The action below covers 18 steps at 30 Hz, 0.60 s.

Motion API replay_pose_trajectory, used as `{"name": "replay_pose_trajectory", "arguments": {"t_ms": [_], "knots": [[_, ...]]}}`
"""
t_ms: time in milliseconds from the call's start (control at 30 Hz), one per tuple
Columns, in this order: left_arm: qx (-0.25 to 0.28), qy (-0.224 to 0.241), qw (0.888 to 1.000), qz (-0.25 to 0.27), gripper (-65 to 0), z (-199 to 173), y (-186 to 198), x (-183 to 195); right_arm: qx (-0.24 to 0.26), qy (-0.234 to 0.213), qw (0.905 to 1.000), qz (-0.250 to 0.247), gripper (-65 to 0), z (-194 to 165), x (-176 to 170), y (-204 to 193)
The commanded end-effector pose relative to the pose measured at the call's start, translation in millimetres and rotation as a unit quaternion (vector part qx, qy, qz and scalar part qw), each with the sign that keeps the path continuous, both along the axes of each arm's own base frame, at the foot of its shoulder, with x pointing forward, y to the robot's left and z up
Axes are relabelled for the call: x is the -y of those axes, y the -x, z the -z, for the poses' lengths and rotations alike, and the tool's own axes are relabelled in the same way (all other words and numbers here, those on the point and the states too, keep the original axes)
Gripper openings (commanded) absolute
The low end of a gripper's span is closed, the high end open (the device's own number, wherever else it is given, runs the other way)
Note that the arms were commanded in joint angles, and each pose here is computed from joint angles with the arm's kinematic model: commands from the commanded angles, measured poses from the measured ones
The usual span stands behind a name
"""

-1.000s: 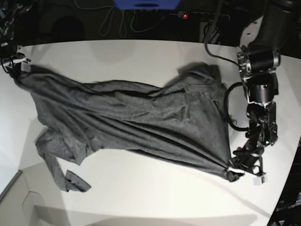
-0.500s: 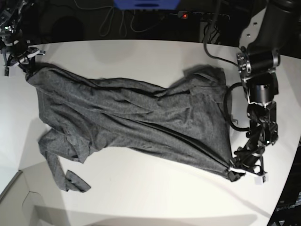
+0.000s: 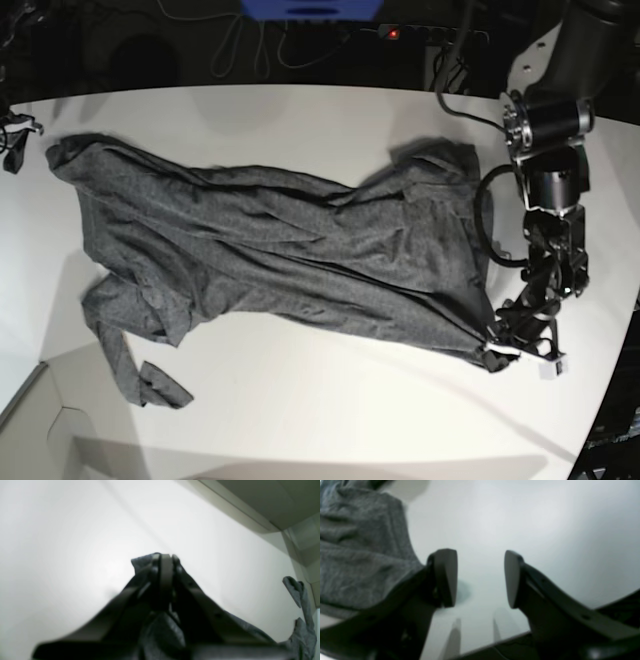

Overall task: Layout the t-shirt on the table in an organized manner, then fold the t-shirt properly
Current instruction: 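Pull the shirt taut between the right and left grippers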

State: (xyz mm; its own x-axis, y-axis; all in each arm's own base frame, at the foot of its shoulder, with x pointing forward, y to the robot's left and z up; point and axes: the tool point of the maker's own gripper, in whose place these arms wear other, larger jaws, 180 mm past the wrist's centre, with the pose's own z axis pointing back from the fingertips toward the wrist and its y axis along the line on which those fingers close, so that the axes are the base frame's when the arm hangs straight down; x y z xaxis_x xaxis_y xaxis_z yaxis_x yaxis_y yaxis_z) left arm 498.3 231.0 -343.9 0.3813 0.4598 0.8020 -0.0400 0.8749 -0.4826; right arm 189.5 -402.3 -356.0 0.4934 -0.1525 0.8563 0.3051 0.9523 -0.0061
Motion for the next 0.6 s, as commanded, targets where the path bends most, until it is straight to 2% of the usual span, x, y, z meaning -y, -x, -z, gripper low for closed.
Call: {"name": "replay_pose_trajectory", "arguments": {"t_ms": [0,100,200,267,400,567], "knots": [[0.043,-0.002,0.999,-0.006,-65.0,-31,-14,-7,0.043,0.016,0.9987,-0.021,-33.3,-24,1,-28],[0.038,-0.002,0.999,-0.006,-65.0,-25,-10,-7,0.021,0.005,0.9940,-0.107,-32.7,-16,-32,-80],[0.037,-0.002,0.999,-0.006,-65.0,-24,-9,-7,-0.019,0.000,0.9815,-0.190,-32.9,-8,-68,-128],[0.037,-0.002,0.999,-0.006,-65.0,-24,-9,-7,-0.025,-0.014,0.9755,-0.218,-32.9,-3,-85,-155],[0.036,-0.007,0.999,-0.009,-65.0,-24,-8,-15,-0.032,-0.060,0.9720,-0.225,-32.4,9,-99,-191],[0.035,-0.008,0.999,-0.010,-65.0,-24,-7,-16,-0.047,-0.096,0.9715,-0.211,-32.4,27,-99,-199]]}}
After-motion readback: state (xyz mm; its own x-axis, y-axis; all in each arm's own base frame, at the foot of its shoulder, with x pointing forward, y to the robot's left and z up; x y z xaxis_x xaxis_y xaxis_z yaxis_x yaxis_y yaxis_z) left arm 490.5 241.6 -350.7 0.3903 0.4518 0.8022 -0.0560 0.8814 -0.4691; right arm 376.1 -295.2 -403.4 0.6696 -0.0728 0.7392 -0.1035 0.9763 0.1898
